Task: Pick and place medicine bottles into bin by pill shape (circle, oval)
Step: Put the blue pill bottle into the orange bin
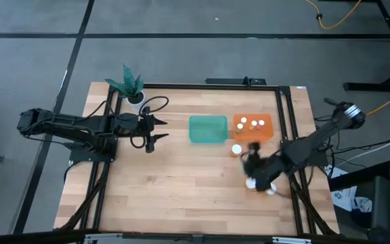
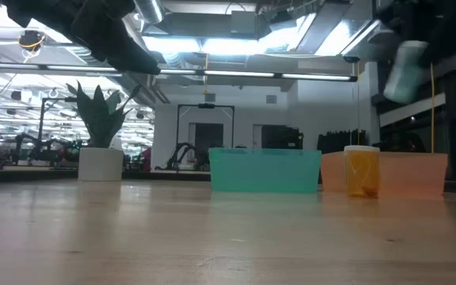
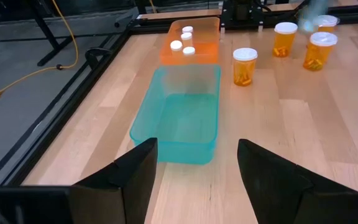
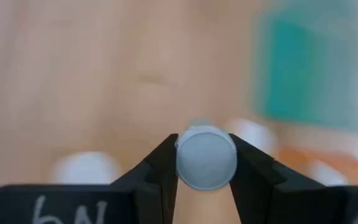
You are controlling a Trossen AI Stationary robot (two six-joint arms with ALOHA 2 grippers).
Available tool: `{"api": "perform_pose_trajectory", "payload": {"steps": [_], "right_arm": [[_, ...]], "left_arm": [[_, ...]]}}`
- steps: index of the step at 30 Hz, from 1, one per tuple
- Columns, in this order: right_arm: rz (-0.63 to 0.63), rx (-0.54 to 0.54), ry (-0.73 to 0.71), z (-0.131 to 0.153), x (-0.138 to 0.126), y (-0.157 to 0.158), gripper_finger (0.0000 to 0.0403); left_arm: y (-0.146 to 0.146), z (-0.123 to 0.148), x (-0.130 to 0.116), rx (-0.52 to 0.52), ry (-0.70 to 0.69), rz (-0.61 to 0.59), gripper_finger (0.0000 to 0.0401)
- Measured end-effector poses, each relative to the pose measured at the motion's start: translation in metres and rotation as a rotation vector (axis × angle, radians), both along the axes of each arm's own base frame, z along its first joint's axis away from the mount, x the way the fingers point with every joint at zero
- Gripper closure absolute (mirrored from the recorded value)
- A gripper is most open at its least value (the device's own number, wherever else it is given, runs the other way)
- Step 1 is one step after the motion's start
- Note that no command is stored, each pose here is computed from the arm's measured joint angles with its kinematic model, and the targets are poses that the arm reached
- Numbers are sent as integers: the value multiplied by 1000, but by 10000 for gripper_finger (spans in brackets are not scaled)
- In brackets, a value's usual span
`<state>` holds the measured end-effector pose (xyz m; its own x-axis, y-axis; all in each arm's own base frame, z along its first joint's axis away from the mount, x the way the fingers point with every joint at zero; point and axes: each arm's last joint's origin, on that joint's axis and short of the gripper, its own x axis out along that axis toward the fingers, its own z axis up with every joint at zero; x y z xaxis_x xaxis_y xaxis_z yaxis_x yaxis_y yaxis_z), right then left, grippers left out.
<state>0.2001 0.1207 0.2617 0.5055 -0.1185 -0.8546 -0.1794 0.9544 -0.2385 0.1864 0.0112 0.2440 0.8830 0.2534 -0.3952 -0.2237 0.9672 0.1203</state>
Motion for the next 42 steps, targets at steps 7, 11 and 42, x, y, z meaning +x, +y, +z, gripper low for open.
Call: {"api": "perform_pose_trajectory", "payload": {"steps": [7, 11, 42], "right_arm": [[-470, -94, -164, 27, -38, -45, 286], [-684, -14, -100, 25, -37, -69, 287], [-779, 88, 147, -14, 14, -161, 287]], "left_arm": [[0, 0, 0, 1, 0, 0, 187], [0, 0, 0, 1, 0, 0, 187], [0, 0, 0, 1, 1, -1, 187]]}}
